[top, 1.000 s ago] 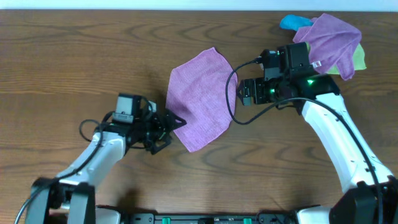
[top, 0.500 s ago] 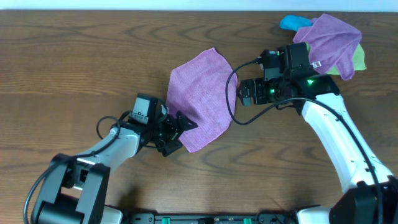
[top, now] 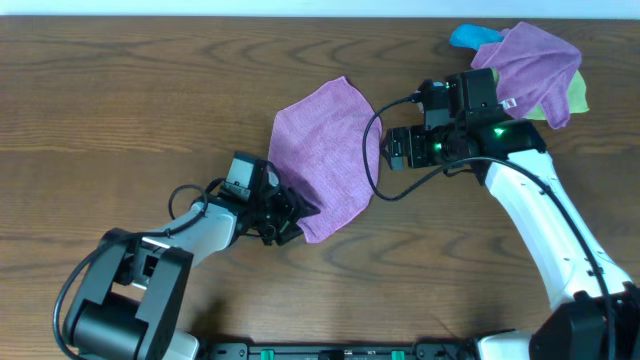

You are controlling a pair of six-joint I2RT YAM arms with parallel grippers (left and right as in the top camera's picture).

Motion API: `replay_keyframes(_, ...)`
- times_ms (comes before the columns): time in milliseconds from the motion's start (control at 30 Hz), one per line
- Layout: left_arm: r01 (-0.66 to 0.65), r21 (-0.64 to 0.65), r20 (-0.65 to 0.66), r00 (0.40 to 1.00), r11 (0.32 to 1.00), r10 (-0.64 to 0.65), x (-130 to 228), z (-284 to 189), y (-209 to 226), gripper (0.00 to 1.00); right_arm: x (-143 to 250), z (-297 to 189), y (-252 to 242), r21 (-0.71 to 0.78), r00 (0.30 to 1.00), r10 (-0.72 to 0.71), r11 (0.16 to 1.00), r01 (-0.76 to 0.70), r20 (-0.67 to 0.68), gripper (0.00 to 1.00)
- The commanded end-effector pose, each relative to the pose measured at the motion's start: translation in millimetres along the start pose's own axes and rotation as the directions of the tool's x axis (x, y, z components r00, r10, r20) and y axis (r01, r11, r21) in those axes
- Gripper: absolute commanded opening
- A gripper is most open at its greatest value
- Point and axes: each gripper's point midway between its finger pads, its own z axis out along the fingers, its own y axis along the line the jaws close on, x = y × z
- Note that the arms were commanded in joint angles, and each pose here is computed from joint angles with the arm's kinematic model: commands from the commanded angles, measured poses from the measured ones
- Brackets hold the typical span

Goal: Fold the cloth
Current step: 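Reach the left gripper to the towel's hanging left corner and grasp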

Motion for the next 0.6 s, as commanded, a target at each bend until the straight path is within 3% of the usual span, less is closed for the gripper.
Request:
replay_keyframes(0, -0.034, -0.004, 0.016, 0.999, 0.999, 0.034, 0, 5, -3, 0.36, 2, 1, -1, -0.005, 1.0, 0.019, 1.0, -0.019, -0.007, 0.99)
replay_keyframes(100, -0.068, 0.016, 0.023, 0.997, 0.998, 0.068, 0, 7, -10, 0.06, 2, 1, -1, -0.005, 1.0, 0.019, 1.0, -0.019, -0.007, 0.99)
replay_keyframes(400, -0.12, 0.172, 0.007, 0.993, 0.978, 0.121, -12, -18, -37, 0.06, 18, 1, -5, 0.019, 0.997, 0.037, 0.999, -0.036, -0.068, 0.99)
replay_keyframes(567, -0.131, 0.258, 0.111, 0.988, 0.957, 0.105, -43, -65, -47, 0.06, 35, 7, -9, 0.026, 0.992, 0.051, 0.998, -0.048, -0.118, 0.99)
